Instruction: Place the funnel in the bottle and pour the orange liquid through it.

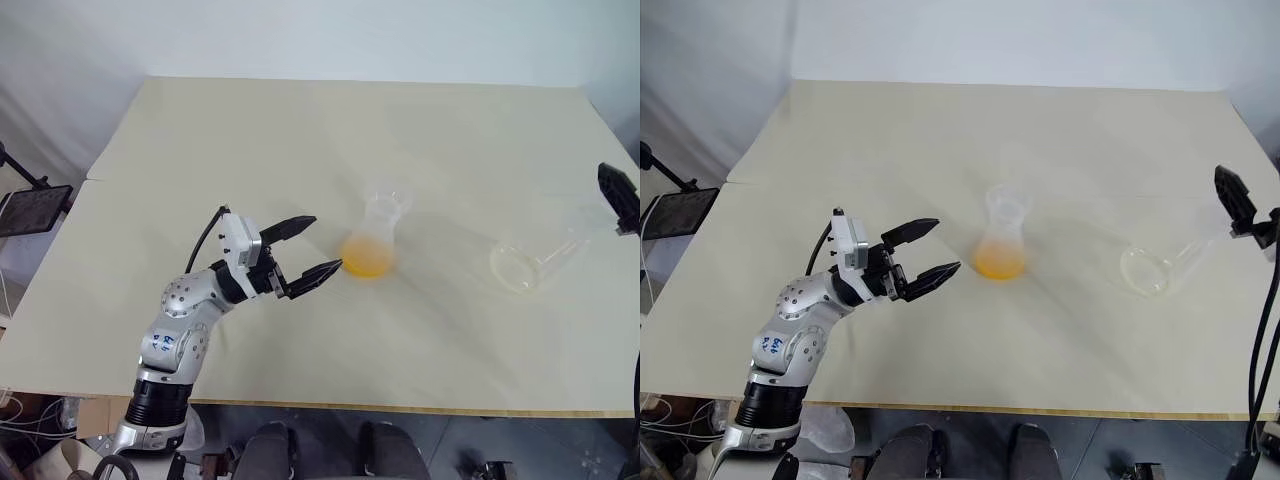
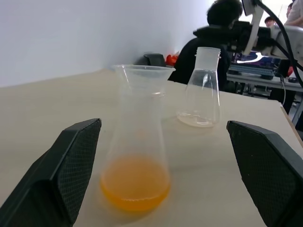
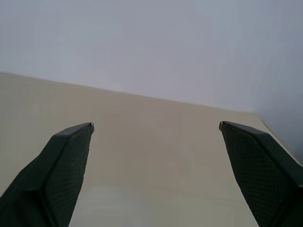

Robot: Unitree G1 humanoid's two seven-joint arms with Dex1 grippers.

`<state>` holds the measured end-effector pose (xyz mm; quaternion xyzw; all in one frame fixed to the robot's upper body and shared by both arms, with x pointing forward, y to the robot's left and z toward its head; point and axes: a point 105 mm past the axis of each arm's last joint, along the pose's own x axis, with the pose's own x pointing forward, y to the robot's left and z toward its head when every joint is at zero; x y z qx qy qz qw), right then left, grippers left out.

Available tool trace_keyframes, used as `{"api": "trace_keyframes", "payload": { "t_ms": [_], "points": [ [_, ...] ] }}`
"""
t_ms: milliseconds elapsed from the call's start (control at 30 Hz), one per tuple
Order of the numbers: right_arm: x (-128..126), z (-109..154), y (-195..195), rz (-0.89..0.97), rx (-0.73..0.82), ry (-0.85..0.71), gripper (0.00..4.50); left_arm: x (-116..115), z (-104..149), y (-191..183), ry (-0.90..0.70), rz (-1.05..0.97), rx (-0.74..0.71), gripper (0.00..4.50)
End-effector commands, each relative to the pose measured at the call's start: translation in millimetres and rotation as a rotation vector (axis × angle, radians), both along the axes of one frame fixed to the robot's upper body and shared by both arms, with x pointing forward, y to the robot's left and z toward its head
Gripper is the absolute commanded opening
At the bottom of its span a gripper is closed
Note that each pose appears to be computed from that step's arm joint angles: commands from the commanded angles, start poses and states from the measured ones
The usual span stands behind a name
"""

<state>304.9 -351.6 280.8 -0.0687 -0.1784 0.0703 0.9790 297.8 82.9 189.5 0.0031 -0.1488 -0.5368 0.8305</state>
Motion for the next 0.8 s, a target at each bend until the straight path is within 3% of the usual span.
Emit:
{"api": "trace_keyframes", "payload": {
  "t_ms": [33,100,200,300,467,667,800],
  "points": [
    [-6.4,29.5,13.8,0.103,-0.075,-0.106,4.45,-5.7,9.6,4.3,-0.036,-0.012,0.001,4.50],
    [-9.1,36.4,29.1,0.201,-0.097,-0.157,4.45,-7.4,7.8,7.7,-0.031,-0.013,0.018,4.50],
    [-13.8,26.3,60.7,0.398,-0.155,-0.121,4.45,-10.4,2.8,16.4,-0.020,-0.013,0.062,4.50],
    [-23.8,-2.9,91.6,0.578,-0.285,-0.020,4.45,-13.6,-3.2,29.5,-0.016,-0.003,0.123,4.50],
    [-47.6,-43.1,126.0,0.791,-0.343,0.100,4.45,-17.0,-15.4,46.7,0.003,0.019,0.205,4.50],
    [-74.7,-105.8,112.5,0.847,-0.398,0.305,4.45,-25.5,-32.8,59.3,0.024,0.060,0.288,4.50],
    [-82.3,-124.6,90.4,0.778,-0.382,0.330,4.45,-27.9,-47.4,73.3,0.021,0.138,0.335,4.50]
  ]
}}
